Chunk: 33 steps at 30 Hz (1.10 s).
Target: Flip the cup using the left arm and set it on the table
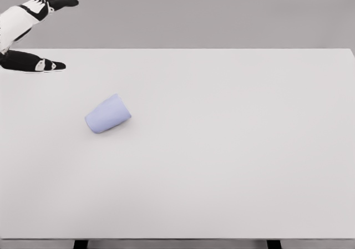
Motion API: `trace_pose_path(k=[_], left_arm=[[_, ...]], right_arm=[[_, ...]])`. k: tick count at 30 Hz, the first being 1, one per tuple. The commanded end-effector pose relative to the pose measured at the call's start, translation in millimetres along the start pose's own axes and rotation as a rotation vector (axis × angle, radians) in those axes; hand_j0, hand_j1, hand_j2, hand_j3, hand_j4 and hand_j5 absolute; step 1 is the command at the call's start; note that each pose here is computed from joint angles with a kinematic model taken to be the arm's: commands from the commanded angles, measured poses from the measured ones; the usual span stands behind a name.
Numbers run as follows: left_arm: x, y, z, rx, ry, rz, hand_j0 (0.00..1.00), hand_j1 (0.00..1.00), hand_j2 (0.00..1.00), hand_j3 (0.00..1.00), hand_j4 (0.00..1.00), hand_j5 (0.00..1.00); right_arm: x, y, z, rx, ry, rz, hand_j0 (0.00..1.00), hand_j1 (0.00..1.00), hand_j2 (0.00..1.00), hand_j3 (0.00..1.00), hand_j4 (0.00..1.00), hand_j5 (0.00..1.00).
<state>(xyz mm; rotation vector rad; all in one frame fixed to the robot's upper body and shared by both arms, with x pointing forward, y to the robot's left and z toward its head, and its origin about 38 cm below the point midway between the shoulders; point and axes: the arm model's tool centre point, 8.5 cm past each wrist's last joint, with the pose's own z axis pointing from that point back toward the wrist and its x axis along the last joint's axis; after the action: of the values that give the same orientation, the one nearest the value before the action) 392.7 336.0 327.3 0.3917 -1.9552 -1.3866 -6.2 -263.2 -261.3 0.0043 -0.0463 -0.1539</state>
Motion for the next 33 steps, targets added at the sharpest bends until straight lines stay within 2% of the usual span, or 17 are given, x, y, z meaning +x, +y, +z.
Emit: trace_pose_path(k=[1, 2, 4, 6, 7, 9, 11, 15, 17, 18, 22, 28, 33], left_arm=[[-14.7, -31.8, -16.9, -0.035, 0.151, 0.256, 0.99, 0.99, 0.99, 0.99, 0.99, 0.99], [-17.9, -45.6, -24.3, -0.057, 0.203, 0.324, 1.0, 1.0, 1.0, 1.0, 1.0, 1.0], [-28.7, -66.6, -34.3, -0.08, 0.368, 0.473, 1.0, 1.0, 1.0, 1.0, 1.0, 1.0], [-33.7, -93.9, -41.8, -0.109, 0.547, 0.661, 1.0, 1.0, 1.0, 1.0, 1.0, 1.0], [-35.5, -95.5, -42.7, -0.115, 0.613, 0.713, 1.0, 1.0, 1.0, 1.0, 1.0, 1.0], [-28.6, -84.3, -56.4, -0.105, 0.576, 0.697, 1.0, 1.0, 1.0, 1.0, 1.0, 1.0], [-25.3, -84.7, -61.5, -0.107, 0.562, 0.7, 1.0, 1.0, 1.0, 1.0, 1.0, 1.0], [-20.6, -95.3, -67.6, -0.141, 0.554, 0.701, 1.0, 1.0, 1.0, 1.0, 1.0, 1.0], [-24.3, -94.9, -65.9, -0.133, 0.597, 0.637, 1.0, 1.0, 1.0, 1.0, 1.0, 1.0], [-23.9, -101.8, -67.3, -0.153, 0.616, 0.602, 1.0, 1.0, 1.0, 1.0, 1.0, 1.0], [-21.0, -117.0, -68.8, -0.229, 0.629, 0.562, 1.0, 1.0, 1.0, 1.0, 1.0, 1.0], [-17.6, -130.8, -70.6, -0.284, 0.633, 0.538, 1.0, 1.0, 1.0, 1.0, 1.0, 1.0], [-19.1, -130.8, -68.1, -0.293, 0.642, 0.527, 1.0, 1.0, 1.0, 1.0, 1.0, 1.0]], right_arm=[[0.0, 0.0, 0.0, 0.0, 0.0, 0.001, 1.0, 1.0, 1.0, 1.0, 1.0, 1.0], [0.0, 0.0, 0.0, 0.0, 0.0, 0.0, 1.0, 1.0, 1.0, 1.0, 1.0, 1.0], [0.0, 0.0, 0.0, 0.0, 0.0, 0.001, 1.0, 1.0, 1.0, 1.0, 1.0, 1.0], [0.0, 0.0, 0.0, 0.0, 0.0, 0.001, 1.0, 1.0, 1.0, 1.0, 1.0, 1.0], [-0.5, 0.0, 0.1, 0.0, 0.002, 0.001, 1.0, 1.0, 1.0, 1.0, 1.0, 1.0], [0.0, 0.0, 0.0, 0.0, 0.0, 0.001, 1.0, 1.0, 1.0, 1.0, 1.0, 1.0], [0.0, 0.0, 0.0, 0.0, 0.0, 0.0, 1.0, 1.0, 1.0, 1.0, 1.0, 1.0], [0.0, 0.0, 0.0, 0.0, 0.0, 0.0, 1.0, 1.0, 1.0, 1.0, 1.0, 1.0], [0.0, 0.0, 0.0, 0.0, 0.0, -0.002, 1.0, 1.0, 1.0, 1.0, 1.0, 1.0], [0.0, 0.0, 0.0, 0.0, 0.0, 0.001, 1.0, 1.0, 1.0, 1.0, 1.0, 1.0], [0.0, 0.0, 0.0, 0.0, 0.0, 0.0, 1.0, 1.0, 1.0, 1.0, 1.0, 1.0], [0.0, 0.0, 0.0, 0.0, 0.0, 0.001, 1.0, 1.0, 1.0, 1.0, 1.0, 1.0], [0.0, 0.0, 0.0, 0.0, 0.0, 0.0, 1.0, 1.0, 1.0, 1.0, 1.0, 1.0]])
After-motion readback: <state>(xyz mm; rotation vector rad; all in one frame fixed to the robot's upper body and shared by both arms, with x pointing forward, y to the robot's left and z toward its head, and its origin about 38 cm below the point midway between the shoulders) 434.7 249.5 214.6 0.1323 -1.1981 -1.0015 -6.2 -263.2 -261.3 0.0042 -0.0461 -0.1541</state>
